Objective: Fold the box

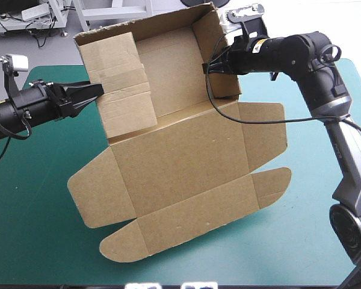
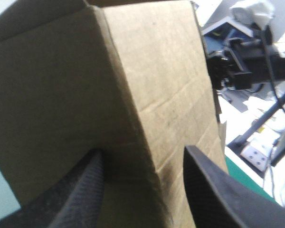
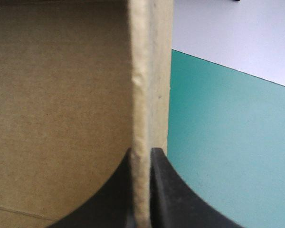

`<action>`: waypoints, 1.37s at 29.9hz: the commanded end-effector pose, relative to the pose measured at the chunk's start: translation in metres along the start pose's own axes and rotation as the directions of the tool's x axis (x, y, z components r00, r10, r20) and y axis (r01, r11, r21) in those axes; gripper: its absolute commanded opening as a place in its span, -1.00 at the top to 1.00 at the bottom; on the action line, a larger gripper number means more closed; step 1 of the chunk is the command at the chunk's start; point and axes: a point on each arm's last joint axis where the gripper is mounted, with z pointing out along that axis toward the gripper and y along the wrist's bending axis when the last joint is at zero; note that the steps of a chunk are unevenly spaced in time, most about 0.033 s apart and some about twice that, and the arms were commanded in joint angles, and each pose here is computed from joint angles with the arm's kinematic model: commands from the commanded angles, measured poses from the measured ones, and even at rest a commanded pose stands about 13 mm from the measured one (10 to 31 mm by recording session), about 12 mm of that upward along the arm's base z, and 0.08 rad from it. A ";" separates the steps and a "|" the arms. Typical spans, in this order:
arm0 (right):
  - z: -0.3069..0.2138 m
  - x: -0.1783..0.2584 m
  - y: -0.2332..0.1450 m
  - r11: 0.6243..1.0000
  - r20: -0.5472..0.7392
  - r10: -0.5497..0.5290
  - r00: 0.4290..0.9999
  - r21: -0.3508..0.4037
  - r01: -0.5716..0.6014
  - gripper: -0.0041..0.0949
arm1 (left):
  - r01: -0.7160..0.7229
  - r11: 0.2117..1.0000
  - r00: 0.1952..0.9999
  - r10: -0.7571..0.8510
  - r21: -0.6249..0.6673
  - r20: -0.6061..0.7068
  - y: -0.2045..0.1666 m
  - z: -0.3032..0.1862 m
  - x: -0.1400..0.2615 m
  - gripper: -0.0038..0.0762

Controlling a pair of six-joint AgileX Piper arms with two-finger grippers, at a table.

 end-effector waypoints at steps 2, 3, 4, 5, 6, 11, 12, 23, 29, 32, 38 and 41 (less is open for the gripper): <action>-0.027 -0.019 0.027 0.998 0.165 0.015 0.986 -0.068 -0.003 0.91 | -0.014 0.995 0.998 0.019 -0.098 0.054 -0.007 -0.007 -0.013 -0.03; -0.027 -0.019 0.028 0.997 0.166 0.020 0.986 -0.073 -0.008 0.91 | -0.007 0.993 0.999 0.013 -0.120 0.050 -0.005 -0.007 -0.013 -0.03; -0.027 -0.019 0.029 0.997 0.165 0.026 0.986 -0.077 -0.013 0.91 | -0.010 0.989 0.999 0.016 -0.145 0.043 -0.003 -0.007 -0.012 -0.03; -0.027 -0.019 0.030 0.997 0.164 0.031 0.986 -0.079 -0.018 0.91 | -0.019 0.983 0.999 0.027 -0.184 0.037 0.001 -0.008 -0.012 -0.03; -0.027 -0.019 0.030 0.996 0.164 0.032 0.986 -0.082 -0.019 0.91 | -0.026 0.976 0.999 0.034 -0.214 0.036 0.003 -0.008 -0.012 -0.03; -0.027 -0.018 0.031 0.995 0.151 0.041 0.988 -0.092 -0.028 0.91 | -0.028 0.937 0.998 0.047 -0.350 0.046 0.016 -0.012 -0.013 -0.03; -0.027 -0.018 0.032 0.995 0.150 0.046 0.988 -0.098 -0.031 0.91 | -0.020 0.936 0.998 0.039 -0.352 0.049 0.017 -0.012 -0.013 -0.03; -0.025 -0.018 0.054 0.984 0.159 0.051 0.986 -0.177 -0.023 0.91 | 0.039 0.935 0.998 -0.018 -0.351 0.062 0.037 -0.002 -0.013 0.51; -0.022 -0.011 0.058 0.992 0.101 0.057 0.993 -0.122 -0.044 0.91 | -0.049 0.940 0.999 0.053 -0.337 0.003 0.031 -0.003 -0.015 0.93; -0.020 -0.004 0.053 0.996 0.027 0.062 0.998 -0.067 -0.060 0.91 | -0.069 0.947 0.998 0.067 -0.315 -0.015 0.021 -0.003 -0.023 0.93; -0.016 0.010 0.038 0.995 -0.118 0.051 0.992 0.094 -0.040 0.91 | -0.196 0.914 0.956 0.097 -0.356 -0.277 0.011 0.027 -0.027 0.93; -0.005 0.022 0.035 0.994 -0.188 0.060 0.980 0.106 -0.041 0.91 | -0.239 0.897 0.921 0.088 -0.373 -0.378 0.012 0.052 -0.021 0.93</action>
